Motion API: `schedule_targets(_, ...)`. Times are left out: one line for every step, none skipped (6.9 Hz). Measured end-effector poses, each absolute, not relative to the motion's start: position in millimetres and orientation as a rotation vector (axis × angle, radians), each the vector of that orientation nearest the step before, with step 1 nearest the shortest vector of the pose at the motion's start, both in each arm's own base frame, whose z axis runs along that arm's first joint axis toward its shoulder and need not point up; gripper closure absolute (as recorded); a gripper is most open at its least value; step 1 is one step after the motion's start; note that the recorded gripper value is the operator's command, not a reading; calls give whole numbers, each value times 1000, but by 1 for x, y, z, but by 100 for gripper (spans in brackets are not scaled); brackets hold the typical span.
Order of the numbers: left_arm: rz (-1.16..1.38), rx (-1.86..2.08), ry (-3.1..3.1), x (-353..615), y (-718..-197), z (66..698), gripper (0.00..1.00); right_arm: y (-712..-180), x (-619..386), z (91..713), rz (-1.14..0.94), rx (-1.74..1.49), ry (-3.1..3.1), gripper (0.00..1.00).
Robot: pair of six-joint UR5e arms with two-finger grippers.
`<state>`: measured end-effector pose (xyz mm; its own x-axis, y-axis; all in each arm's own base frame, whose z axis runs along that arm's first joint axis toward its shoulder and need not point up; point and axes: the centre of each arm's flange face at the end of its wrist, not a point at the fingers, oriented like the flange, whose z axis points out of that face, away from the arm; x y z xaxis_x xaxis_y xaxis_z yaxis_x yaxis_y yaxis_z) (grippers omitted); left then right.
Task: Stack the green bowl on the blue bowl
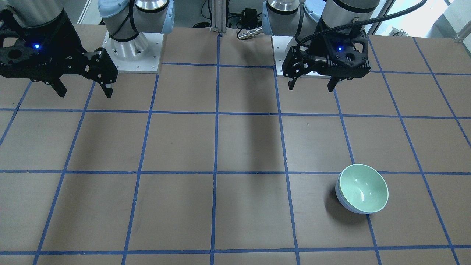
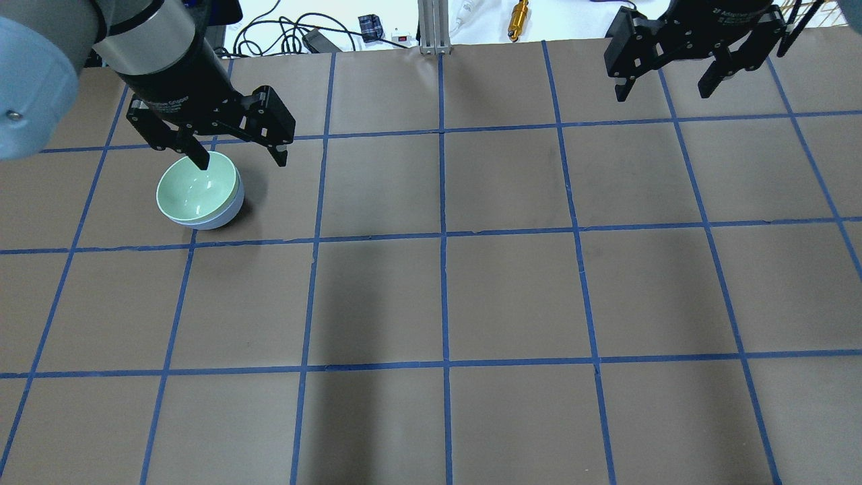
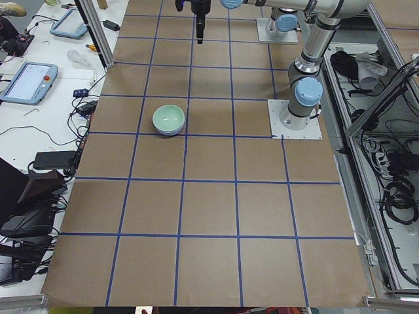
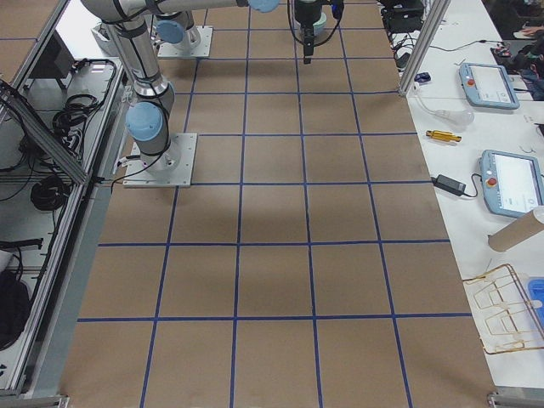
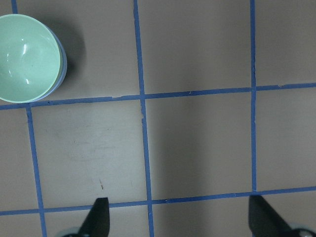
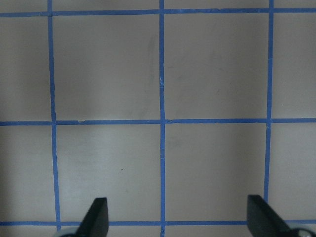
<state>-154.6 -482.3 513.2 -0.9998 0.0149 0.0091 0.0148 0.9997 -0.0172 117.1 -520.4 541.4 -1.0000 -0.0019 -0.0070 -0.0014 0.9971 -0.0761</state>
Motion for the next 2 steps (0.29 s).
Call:
schedule_targets(25, -21, -3146, -153, -483, 513, 0, -520, 117, 541, -119, -3, 3132, 0)
schedule_targets(23, -21, -3151, -152, -483, 512, 0, -520, 117, 541, -119, -3, 3132, 0)
